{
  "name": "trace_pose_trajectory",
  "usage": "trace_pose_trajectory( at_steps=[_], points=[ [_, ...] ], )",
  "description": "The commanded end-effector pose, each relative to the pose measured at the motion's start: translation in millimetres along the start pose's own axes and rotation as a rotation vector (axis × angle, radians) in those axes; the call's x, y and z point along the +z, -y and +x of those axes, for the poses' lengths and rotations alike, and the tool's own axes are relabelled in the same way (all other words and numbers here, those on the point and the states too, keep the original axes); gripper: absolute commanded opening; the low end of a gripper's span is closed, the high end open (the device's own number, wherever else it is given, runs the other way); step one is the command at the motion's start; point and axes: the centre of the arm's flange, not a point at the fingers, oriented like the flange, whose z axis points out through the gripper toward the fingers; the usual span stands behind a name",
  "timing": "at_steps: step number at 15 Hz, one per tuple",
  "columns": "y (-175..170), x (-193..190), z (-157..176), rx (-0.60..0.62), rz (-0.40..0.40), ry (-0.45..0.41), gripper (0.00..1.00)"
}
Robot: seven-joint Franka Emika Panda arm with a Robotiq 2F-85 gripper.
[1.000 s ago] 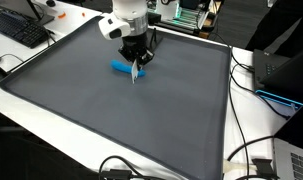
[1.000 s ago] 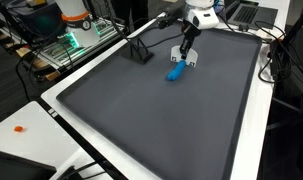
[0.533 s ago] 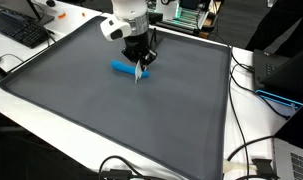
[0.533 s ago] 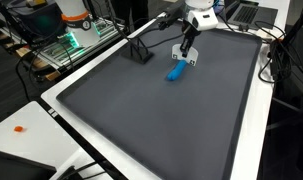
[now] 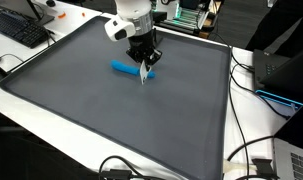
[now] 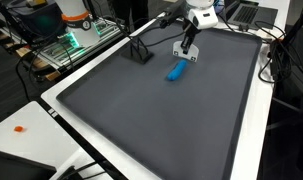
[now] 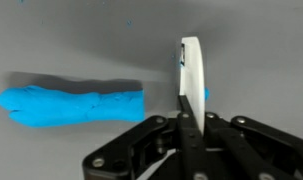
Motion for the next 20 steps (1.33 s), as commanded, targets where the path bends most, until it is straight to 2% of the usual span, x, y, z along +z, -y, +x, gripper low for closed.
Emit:
trace_pose_trajectory(
  at_steps=[1,9,20],
  points=[
    [-7.0,-16.0,-6.8,-0.005,-0.003,-0.002,0.01],
    [-30.5,-38.6,-4.7,0.009,-0.038,-0.015,0.01],
    [-50.9,-28.3,-0.1,-0.026,-0.075,0.002,0.01]
  ],
)
